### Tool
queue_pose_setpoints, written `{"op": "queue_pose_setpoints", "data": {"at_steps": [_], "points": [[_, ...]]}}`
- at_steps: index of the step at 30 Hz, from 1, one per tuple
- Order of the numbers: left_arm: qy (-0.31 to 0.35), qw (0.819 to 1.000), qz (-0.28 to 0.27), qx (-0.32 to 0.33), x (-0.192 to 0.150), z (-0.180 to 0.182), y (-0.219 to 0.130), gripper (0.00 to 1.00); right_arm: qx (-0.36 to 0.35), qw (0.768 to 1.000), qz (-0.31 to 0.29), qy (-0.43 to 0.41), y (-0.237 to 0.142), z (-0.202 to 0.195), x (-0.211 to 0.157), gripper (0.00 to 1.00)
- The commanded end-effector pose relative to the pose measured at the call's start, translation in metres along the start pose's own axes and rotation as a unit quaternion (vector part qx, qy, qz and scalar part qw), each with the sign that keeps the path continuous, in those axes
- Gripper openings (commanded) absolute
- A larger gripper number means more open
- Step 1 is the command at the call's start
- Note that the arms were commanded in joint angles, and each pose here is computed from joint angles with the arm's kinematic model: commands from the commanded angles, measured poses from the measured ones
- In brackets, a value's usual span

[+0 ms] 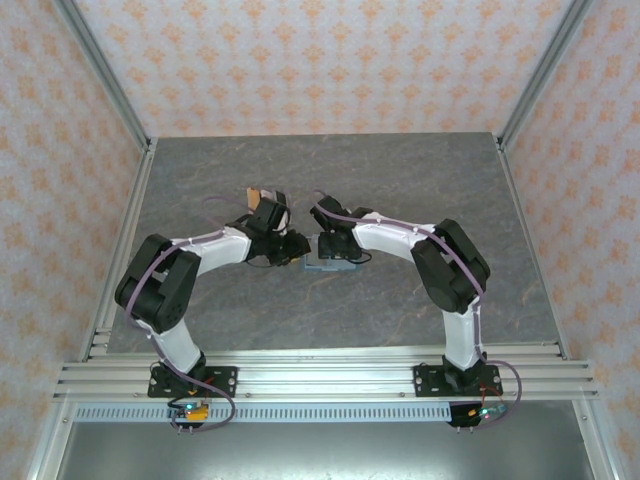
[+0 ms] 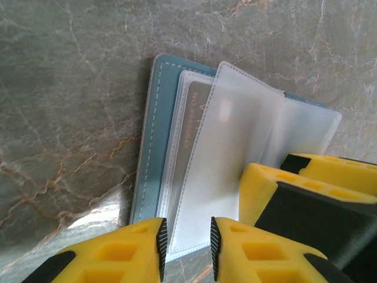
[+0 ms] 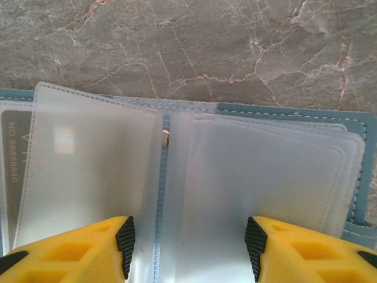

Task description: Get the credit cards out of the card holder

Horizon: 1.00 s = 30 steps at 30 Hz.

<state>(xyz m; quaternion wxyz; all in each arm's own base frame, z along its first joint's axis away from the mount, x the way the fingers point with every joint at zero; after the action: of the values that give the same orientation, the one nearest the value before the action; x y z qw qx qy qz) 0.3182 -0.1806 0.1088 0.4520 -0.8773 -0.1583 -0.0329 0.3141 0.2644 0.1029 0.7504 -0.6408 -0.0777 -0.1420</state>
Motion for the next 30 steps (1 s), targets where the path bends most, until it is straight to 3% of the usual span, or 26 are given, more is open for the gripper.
{"op": "queue_pose_setpoints", "data": {"at_steps": [1, 21, 30], "points": [[-0.001, 1.0, 0.005, -0.005, 0.004, -0.007, 0.003, 0.29, -0.034, 0.999, 0.022, 0.014, 0.012, -0.019, -0.008, 0.56], [0.009, 0.999, 0.039, 0.015, -0.002, 0.0, 0.019, 0.29, -0.032, 0.999, 0.026, 0.023, 0.014, -0.021, -0.008, 0.55], [0.015, 0.998, 0.055, -0.01, -0.003, -0.005, 0.022, 0.28, -0.026, 0.999, 0.032, 0.029, 0.016, -0.021, -0.009, 0.55]]}}
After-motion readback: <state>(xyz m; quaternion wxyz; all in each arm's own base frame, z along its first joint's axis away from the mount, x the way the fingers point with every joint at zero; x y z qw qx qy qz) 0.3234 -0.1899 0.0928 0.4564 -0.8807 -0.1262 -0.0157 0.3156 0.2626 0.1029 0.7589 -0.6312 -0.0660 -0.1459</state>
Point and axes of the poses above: each hand's point on the last joint's axis, 136 mm out from that joint toward the fingers, its own y axis out along the fingers, its own z axis along the line the jaws close on, x = y × z, the point moved 8 cm from there along -y, back along the fingers, and after that the axes turned 8 degrees about y, right-handed, at the moved point
